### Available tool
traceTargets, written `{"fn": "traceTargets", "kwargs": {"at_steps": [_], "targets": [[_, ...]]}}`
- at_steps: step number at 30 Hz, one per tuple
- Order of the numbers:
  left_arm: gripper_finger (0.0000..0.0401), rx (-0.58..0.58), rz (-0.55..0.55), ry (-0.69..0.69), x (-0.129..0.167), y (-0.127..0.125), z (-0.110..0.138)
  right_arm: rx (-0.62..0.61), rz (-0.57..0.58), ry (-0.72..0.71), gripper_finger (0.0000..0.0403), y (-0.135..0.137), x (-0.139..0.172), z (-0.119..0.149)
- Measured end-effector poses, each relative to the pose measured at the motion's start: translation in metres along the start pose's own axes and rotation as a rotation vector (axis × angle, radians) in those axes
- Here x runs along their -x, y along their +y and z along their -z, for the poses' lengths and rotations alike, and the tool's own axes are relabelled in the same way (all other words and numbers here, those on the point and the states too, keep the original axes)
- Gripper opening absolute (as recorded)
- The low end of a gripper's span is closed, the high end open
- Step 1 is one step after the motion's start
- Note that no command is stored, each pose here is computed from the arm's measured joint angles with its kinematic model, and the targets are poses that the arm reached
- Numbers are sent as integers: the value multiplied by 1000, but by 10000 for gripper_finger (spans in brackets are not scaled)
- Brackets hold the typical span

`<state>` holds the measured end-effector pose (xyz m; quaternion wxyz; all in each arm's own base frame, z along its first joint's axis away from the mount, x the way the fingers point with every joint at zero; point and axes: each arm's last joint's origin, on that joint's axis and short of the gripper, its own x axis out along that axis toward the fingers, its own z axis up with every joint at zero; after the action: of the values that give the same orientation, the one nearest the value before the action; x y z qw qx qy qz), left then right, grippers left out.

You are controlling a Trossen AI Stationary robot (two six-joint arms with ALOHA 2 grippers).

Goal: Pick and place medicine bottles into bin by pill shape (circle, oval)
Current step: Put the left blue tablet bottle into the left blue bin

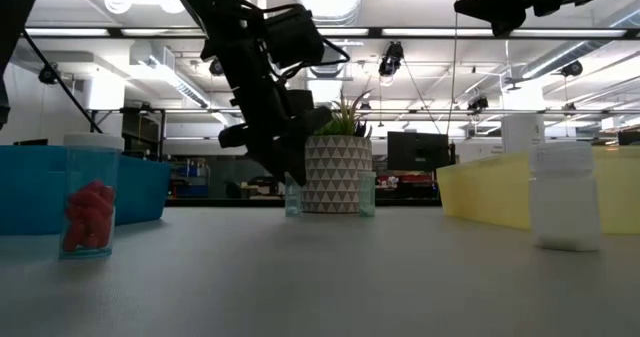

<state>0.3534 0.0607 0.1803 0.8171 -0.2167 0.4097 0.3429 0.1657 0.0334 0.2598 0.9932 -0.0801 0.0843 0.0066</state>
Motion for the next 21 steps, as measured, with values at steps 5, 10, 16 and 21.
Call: {"fn": "traceTargets", "kwargs": {"at_steps": [5, 10, 16, 21], "targets": [[90, -6, 6, -3, 1, -3, 2, 8, 0, -1, 224, 0, 0, 0], [95, -3, 9, -16, 8, -9, 6, 23, 1, -4, 224, 0, 0, 0], [95, -62, 99, -50, 56, -26, 15, 33, 2, -11, 224, 0, 0, -1], [96, -102, 144, -27, 114, -22, 29, 35, 3, -12, 224, 0, 0, -1]]}}
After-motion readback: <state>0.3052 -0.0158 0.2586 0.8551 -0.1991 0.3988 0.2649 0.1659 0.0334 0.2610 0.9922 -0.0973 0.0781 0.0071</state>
